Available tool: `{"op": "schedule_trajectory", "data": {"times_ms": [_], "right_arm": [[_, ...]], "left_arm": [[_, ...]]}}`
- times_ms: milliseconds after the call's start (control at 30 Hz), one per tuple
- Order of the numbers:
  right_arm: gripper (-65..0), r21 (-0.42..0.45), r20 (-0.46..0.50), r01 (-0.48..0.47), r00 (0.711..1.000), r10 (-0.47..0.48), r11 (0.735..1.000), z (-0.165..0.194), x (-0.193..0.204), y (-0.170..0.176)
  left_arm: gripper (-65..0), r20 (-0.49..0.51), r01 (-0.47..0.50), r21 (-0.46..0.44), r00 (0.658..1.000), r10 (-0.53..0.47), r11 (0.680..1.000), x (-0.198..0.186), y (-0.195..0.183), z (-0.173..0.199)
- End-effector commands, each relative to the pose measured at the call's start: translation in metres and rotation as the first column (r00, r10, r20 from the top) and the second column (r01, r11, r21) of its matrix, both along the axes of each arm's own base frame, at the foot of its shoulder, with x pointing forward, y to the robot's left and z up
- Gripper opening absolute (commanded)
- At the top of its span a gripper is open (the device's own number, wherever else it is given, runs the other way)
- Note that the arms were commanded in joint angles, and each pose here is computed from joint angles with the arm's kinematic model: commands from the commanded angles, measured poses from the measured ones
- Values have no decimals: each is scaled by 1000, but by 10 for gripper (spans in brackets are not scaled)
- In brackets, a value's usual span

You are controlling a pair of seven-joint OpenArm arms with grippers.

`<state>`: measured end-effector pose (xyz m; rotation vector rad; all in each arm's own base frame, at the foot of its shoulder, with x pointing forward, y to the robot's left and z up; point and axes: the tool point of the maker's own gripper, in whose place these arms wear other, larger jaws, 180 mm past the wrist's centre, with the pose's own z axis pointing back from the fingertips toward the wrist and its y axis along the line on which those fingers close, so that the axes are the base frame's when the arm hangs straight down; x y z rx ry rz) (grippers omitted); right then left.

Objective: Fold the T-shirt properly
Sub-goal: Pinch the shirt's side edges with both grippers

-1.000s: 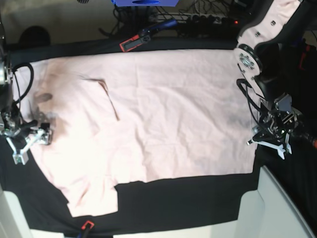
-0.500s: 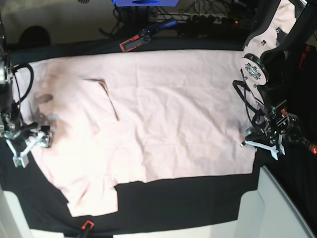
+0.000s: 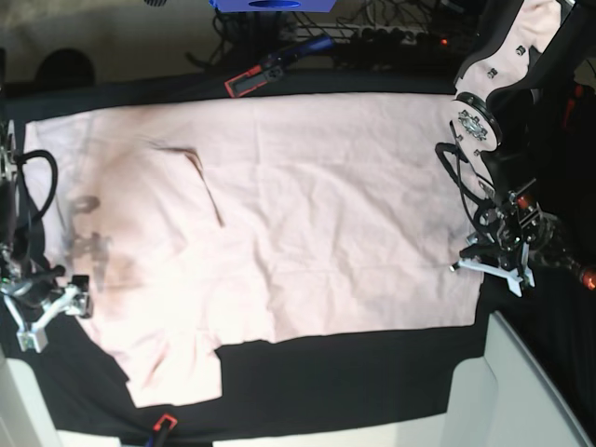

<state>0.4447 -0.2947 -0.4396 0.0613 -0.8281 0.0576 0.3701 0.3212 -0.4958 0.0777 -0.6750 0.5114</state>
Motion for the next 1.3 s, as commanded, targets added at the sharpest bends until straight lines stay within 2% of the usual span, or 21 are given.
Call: {"op": "schedule_trajectory", "data": {"times_ms": [0, 67, 167, 300, 467, 800, 1167, 1233, 1267], "right_arm": [[-93, 4, 68, 9, 998, -9, 1000, 24, 20, -4], [-93, -8, 73, 25, 997, -25, 1000, 26, 22, -8], [-93, -64, 67, 102, 993, -98, 993, 22, 18, -26], [-93, -74, 20, 109, 994, -108, 991, -2, -3, -26], [-93, -71, -45, 129, 990, -133, 989, -25, -26, -29], [-102, -61, -36, 114, 993, -116, 992, -30, -28, -19], [-103, -29, -89, 84, 992, -86, 996, -59, -49, 11], [-123, -29, -89, 84, 992, -86, 996, -59, -49, 11], [-161, -28, -87, 83, 993, -85, 996, -58, -49, 11]], "left_arm": [[-650, -93, 10, -21, 996, -12, 1000, -18, -4, -14], [-650, -101, 7, -16, 995, -8, 1000, -23, -1, -16], [-650, -104, 5, -13, 995, -6, 1000, -25, 1, -17], [-650, -115, 5, -12, 993, -6, 1000, -31, 1, -21], [-650, -90, -2, 31, 996, 5, 1000, -33, 12, -12], [-650, -90, 1, 32, 996, 2, 999, -35, 9, -13], [-650, -90, 1, 32, 996, 2, 999, -35, 9, -13], [-650, -90, 1, 32, 996, 2, 999, -35, 9, -13], [-650, -90, 1, 34, 996, 3, 999, -35, 10, -13]]}}
